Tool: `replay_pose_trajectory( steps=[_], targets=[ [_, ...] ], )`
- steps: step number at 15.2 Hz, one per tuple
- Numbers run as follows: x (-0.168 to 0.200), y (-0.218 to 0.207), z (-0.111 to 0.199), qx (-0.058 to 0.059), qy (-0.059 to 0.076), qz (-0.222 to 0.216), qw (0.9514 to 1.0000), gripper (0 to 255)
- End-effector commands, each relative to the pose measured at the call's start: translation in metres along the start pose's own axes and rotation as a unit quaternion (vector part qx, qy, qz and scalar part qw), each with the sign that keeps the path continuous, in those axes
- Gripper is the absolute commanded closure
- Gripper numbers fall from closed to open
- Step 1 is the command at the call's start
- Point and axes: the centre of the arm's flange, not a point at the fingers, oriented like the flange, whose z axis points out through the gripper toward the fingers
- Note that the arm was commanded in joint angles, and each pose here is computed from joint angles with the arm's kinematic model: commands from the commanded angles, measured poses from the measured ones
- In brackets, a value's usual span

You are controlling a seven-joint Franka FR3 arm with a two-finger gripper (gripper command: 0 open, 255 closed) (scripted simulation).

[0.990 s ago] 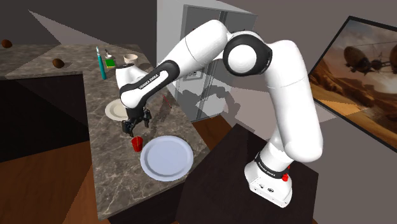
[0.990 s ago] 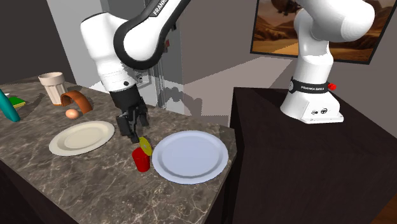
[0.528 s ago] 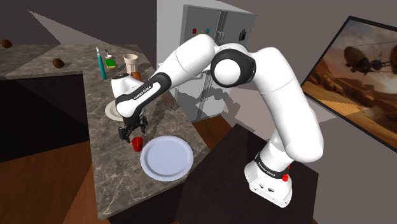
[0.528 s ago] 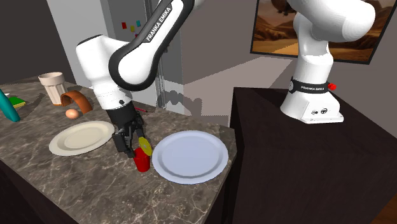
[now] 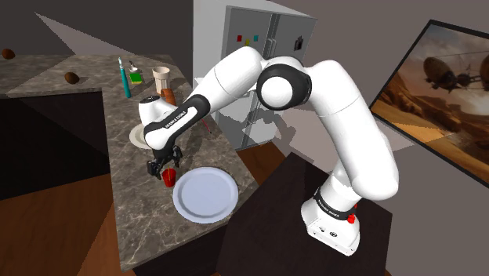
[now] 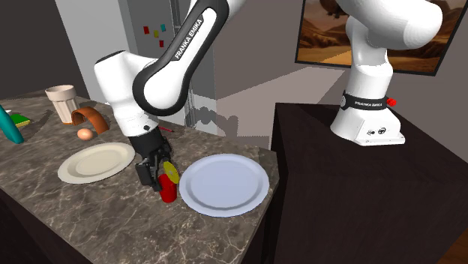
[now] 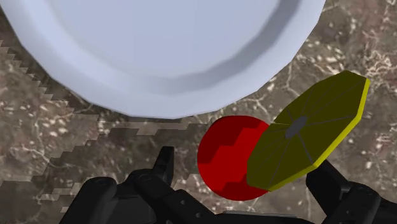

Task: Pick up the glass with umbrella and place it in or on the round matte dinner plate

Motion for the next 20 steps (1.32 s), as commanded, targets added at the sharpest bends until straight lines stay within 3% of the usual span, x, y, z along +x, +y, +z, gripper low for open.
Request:
replay_pose_trajectory(
  steps=[1,2,3,12,20],
  targets=[
    [0.0,0.0,0.0,0.0,0.0,0.0,1.0,0],
    [0.0,0.0,0.0,0.0,0.0,0.0,1.0,0],
    [0.0,0.0,0.0,0.0,0.0,0.0,1.0,255],
    [0.0,0.0,0.0,0.0,0.0,0.0,1.0,255],
    [-0.008,-0.001,-0.041,0.0,0.0,0.0,1.0,255]
  ],
)
